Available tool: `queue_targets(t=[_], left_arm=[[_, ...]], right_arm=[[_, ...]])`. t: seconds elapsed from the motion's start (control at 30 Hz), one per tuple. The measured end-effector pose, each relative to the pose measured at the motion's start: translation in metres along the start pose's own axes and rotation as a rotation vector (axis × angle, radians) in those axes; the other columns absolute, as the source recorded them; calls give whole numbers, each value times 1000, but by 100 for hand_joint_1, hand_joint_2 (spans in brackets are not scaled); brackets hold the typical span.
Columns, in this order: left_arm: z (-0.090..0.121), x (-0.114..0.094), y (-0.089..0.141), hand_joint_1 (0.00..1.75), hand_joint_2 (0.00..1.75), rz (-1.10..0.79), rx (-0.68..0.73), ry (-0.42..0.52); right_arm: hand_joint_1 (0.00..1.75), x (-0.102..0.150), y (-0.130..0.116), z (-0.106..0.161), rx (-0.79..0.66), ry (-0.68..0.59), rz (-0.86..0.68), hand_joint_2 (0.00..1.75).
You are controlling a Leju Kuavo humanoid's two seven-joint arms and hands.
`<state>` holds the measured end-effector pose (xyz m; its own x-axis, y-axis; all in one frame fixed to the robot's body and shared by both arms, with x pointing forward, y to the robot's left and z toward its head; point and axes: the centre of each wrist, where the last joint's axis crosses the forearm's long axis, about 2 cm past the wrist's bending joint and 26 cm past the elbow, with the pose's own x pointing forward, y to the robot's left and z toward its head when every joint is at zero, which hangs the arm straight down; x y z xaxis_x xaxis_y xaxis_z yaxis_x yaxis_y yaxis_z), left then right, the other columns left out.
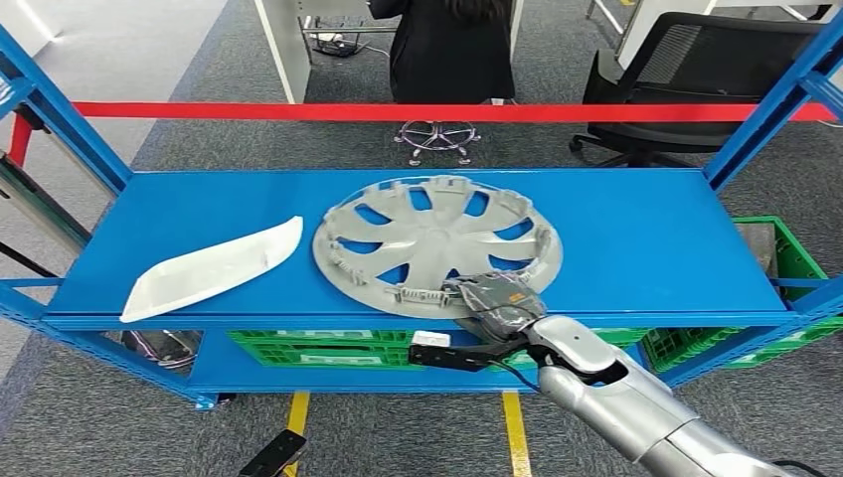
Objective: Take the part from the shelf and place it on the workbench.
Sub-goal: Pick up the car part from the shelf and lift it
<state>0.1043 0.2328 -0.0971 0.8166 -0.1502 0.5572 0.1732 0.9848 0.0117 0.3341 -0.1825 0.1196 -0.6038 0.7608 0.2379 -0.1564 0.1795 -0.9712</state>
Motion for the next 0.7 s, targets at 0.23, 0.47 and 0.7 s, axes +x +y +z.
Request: queue_targets(t=[0.23, 0.47, 0.7], left_arm=[[0, -1, 1, 0, 175, 6, 6, 1], [0, -1, 1, 0, 175, 6, 7, 1], [2, -7, 2, 0, 175, 26, 18, -17]], right_arm=[[175, 13, -10, -4, -44, -50, 8, 175], [175, 16, -10, -4, -58, -64, 19, 175], [175, 47, -19, 13, -309, -106, 257, 175]])
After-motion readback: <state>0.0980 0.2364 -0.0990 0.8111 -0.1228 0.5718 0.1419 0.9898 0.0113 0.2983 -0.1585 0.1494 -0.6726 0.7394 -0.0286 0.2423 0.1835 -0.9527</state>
